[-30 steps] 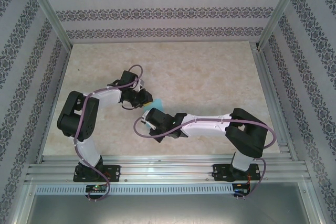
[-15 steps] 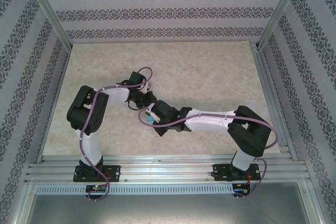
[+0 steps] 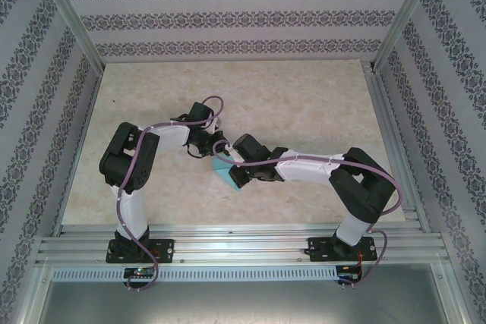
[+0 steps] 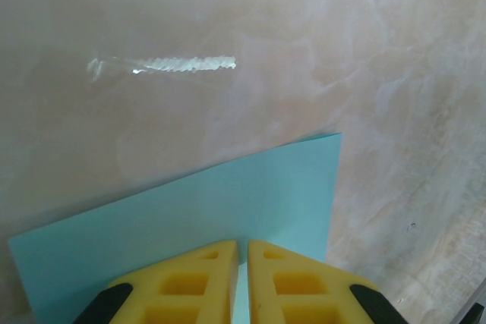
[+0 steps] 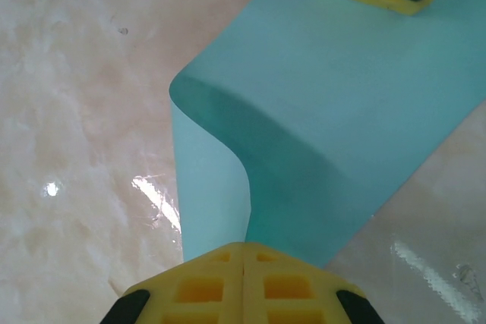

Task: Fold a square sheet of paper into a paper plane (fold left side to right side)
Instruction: Third fold the triangle at the center of the table.

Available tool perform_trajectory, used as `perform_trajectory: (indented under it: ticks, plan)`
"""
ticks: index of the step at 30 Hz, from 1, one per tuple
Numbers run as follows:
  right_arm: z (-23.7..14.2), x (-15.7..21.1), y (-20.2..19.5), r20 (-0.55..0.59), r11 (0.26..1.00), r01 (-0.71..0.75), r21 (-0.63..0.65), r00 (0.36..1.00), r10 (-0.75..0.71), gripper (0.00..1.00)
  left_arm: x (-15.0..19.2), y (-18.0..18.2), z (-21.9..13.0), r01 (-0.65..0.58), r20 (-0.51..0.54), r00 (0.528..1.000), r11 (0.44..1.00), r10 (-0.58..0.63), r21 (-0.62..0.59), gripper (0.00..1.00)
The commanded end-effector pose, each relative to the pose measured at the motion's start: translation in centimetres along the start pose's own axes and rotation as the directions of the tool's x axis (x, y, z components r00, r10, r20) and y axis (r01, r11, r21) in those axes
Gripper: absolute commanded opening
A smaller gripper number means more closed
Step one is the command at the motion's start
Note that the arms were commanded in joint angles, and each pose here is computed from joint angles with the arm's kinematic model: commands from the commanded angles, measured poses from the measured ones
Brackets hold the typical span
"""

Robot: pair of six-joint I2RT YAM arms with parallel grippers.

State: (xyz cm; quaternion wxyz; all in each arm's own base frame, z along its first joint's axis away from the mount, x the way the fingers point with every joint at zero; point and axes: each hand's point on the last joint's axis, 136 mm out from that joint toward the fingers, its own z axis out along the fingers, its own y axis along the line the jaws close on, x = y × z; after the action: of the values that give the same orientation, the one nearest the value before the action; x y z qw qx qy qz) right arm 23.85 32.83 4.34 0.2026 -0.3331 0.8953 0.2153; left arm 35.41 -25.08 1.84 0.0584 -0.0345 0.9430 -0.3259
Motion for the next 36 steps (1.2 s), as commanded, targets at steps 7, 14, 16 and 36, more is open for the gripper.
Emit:
perform_trajectory:
  ticks: [7,14,16,36]
  plan:
    - [1.3,0.2,-0.6,0.003,0.992,-0.104,-0.066,0.995,0.104,0.0,1.7,2.4,1.8,0.006,-0.052,0.999,0.994,-0.011,-0.106,0.12]
    - [1.4,-0.1,-1.5,0.015,0.987,-0.146,-0.07,0.989,0.147,0.0,1.9,2.5,2.1,0.005,-0.062,0.998,0.993,-0.012,-0.114,0.11]
    - [1.5,0.0,-1.6,0.011,0.986,-0.151,-0.068,0.988,0.152,0.0,2.1,2.5,2.2,0.003,-0.065,0.998,0.993,-0.01,-0.117,0.11]
    - [1.6,1.0,-2.9,-0.006,0.982,-0.184,-0.041,0.983,0.184,0.0,2.2,2.5,2.5,-0.004,-0.069,0.998,0.992,-0.005,-0.129,0.11]
